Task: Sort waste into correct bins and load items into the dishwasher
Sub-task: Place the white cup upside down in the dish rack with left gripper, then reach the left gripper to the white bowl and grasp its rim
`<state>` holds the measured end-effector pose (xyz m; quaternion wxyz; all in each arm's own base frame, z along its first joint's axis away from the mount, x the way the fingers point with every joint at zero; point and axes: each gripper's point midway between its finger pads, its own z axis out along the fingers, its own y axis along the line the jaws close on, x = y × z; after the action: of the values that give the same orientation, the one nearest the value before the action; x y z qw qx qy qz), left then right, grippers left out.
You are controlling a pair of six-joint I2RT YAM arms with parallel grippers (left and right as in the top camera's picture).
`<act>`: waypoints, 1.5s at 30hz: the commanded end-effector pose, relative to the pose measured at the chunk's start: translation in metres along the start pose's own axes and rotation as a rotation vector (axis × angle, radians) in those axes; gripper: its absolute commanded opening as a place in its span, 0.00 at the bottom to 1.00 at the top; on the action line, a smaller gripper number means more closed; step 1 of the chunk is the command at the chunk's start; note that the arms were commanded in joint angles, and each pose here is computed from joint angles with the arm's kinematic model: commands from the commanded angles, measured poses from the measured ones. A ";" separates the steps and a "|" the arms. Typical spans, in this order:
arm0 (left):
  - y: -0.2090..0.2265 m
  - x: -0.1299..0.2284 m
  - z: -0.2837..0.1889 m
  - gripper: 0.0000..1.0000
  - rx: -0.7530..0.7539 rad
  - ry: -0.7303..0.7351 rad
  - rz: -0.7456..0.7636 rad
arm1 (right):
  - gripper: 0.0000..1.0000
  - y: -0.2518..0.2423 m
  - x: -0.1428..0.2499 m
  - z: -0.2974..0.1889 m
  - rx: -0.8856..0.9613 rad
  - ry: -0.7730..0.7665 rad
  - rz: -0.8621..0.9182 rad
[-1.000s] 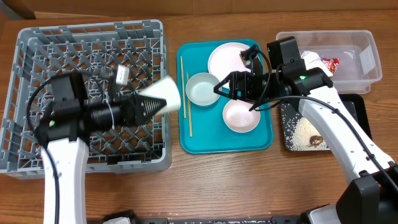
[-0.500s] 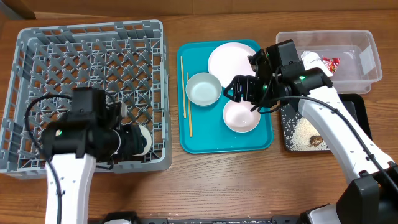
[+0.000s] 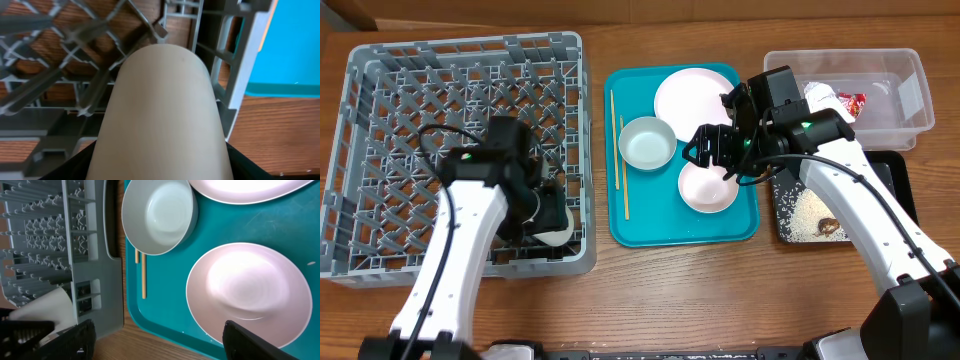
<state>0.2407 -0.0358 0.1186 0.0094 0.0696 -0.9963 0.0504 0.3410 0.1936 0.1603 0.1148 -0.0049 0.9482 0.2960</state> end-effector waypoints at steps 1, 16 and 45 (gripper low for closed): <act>0.006 0.000 0.013 0.45 -0.070 0.046 -0.033 | 0.83 -0.001 -0.001 0.000 0.009 -0.004 -0.005; -0.001 -0.020 -0.001 0.85 -0.066 0.025 -0.030 | 0.82 0.000 -0.003 0.000 0.006 -0.010 -0.008; -0.160 -0.150 -0.010 0.92 0.125 -0.432 0.352 | 0.82 -0.017 -0.006 -0.056 0.082 -0.122 0.038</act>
<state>0.4007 -0.1642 0.1452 -0.2066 -0.0676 -0.9719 0.0899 0.3386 0.1497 0.1666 0.1243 0.0451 0.9590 0.2507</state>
